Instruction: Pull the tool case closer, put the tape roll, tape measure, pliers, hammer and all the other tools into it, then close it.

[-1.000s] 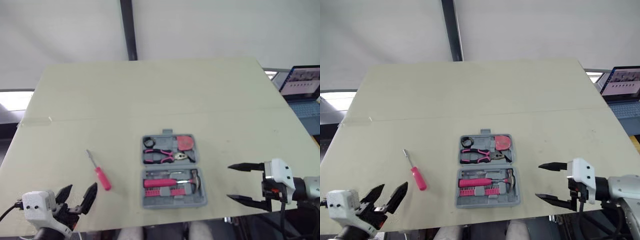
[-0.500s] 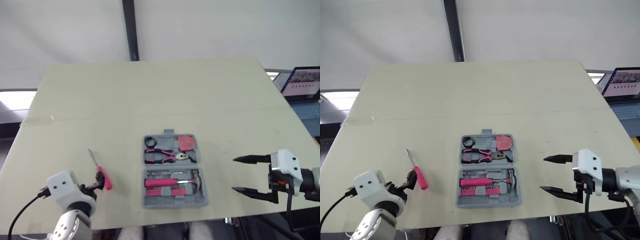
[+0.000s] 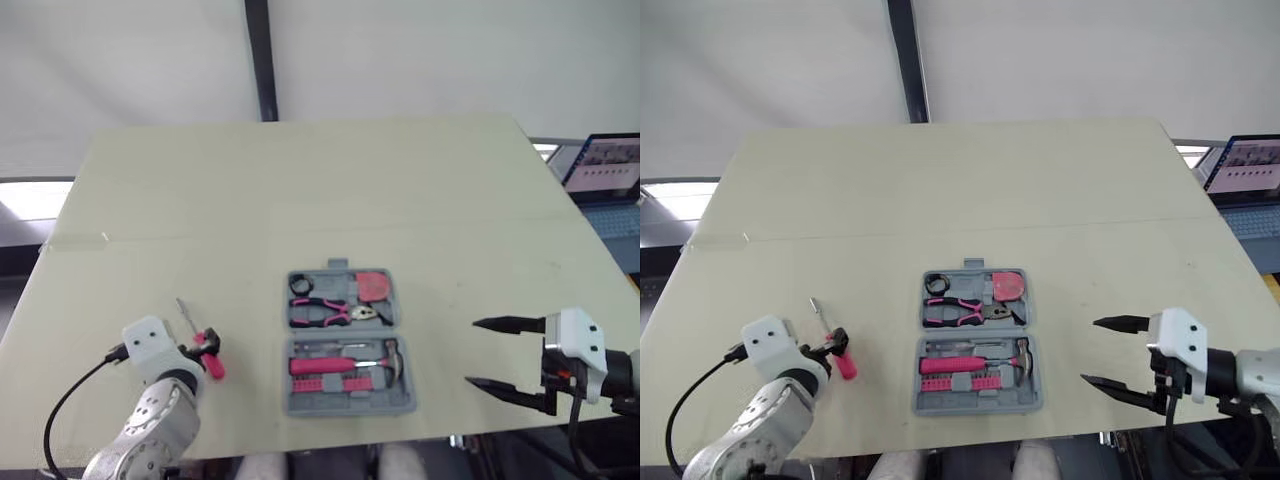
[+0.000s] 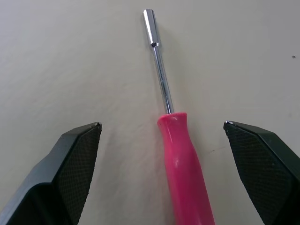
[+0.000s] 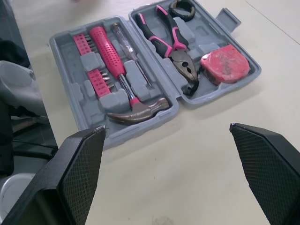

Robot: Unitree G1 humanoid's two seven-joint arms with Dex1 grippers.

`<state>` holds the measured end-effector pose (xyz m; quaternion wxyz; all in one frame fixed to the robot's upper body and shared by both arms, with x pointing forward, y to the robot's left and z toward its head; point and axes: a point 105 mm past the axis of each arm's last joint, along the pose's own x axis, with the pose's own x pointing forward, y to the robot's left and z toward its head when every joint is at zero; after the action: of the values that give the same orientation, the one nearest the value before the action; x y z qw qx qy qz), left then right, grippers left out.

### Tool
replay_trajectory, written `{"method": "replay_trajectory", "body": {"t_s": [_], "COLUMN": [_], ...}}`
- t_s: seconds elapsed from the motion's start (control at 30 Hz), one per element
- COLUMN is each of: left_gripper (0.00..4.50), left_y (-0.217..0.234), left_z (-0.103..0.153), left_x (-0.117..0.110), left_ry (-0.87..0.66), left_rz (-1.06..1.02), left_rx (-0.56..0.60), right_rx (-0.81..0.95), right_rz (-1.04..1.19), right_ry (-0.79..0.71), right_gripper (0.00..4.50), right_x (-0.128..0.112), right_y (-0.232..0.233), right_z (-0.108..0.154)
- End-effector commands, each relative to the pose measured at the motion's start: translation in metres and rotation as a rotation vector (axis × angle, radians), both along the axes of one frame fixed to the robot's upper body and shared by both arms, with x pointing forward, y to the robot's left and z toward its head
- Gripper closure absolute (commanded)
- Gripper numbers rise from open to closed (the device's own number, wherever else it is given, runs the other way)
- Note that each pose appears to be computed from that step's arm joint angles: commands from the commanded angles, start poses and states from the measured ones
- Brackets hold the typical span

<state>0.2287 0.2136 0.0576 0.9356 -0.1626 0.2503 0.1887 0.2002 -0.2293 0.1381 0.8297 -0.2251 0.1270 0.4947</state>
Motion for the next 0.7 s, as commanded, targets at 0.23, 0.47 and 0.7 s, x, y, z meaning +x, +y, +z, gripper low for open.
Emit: {"method": "replay_trajectory", "body": {"t_s": [0.23, 0.47, 0.7], "left_gripper": [0.0, 1.8, 4.01], "left_y": [-0.008, -0.009, -0.011], "left_z": [-0.007, -0.007, -0.007], "left_x": [0.003, 0.009, 0.016], "left_ry": [0.026, -0.002, -0.015], "left_rz": [-0.018, -0.004, -0.019], "left_rx": [-0.022, -0.055, -0.056], "right_rx": [-0.008, -0.014, -0.017], "right_rz": [-0.019, -0.021, -0.03], "right_ry": [-0.055, -0.057, -0.054], "right_gripper": [0.03, 0.0, 0.0], "right_x": [-0.001, 0.001, 0.0], "right_y": [0.001, 0.0, -0.002], "right_z": [0.011, 0.011, 0.01]}}
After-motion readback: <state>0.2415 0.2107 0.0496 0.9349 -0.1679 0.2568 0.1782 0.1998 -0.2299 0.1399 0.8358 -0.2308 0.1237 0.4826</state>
